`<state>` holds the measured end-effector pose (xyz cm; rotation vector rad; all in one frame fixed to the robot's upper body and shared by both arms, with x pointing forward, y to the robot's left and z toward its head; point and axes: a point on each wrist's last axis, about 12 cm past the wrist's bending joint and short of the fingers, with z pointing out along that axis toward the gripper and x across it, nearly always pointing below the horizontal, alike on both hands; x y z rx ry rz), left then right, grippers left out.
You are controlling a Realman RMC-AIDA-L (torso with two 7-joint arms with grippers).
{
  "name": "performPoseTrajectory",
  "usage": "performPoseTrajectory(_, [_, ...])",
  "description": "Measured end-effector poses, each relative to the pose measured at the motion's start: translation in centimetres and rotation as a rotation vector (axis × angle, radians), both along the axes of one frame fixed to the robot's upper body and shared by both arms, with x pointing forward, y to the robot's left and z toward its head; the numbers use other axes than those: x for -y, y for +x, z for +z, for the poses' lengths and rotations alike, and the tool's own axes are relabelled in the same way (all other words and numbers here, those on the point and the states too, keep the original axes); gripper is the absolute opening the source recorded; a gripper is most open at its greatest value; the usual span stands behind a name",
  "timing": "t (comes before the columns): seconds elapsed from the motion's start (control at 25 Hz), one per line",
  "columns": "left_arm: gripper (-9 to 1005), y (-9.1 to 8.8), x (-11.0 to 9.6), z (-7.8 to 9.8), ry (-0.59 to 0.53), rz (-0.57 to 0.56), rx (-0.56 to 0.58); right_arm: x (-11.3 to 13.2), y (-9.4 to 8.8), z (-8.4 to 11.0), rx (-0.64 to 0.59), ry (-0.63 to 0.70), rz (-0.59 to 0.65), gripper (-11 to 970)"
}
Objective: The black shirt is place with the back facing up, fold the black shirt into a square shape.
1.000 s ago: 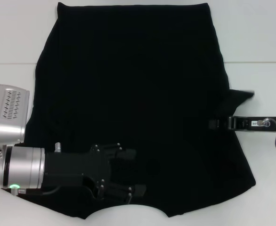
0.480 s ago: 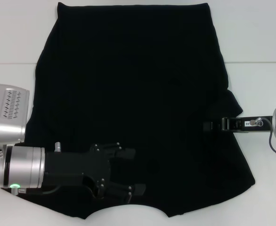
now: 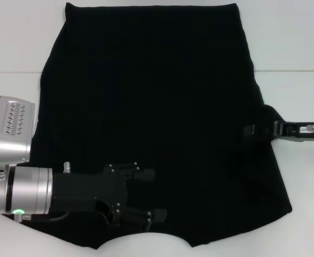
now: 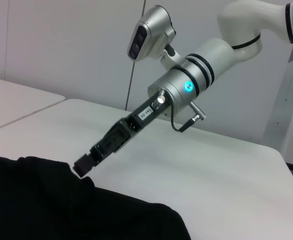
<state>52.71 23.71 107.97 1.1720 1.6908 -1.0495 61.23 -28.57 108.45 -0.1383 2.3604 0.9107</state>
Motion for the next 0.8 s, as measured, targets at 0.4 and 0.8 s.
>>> performPoseTrajectory(0.4, [949, 0.1, 0.1, 0.1, -0.001, -0.003, 0.003, 3.7, 1.0, -0.2, -0.013, -0.063, -0.222, 672])
performPoseTrajectory(0.8, [949, 0.4, 0.1, 0.2, 0.008, 0.003, 0.012, 2.8, 2.2, -0.8, 0.020, -0.189, -0.277, 761])
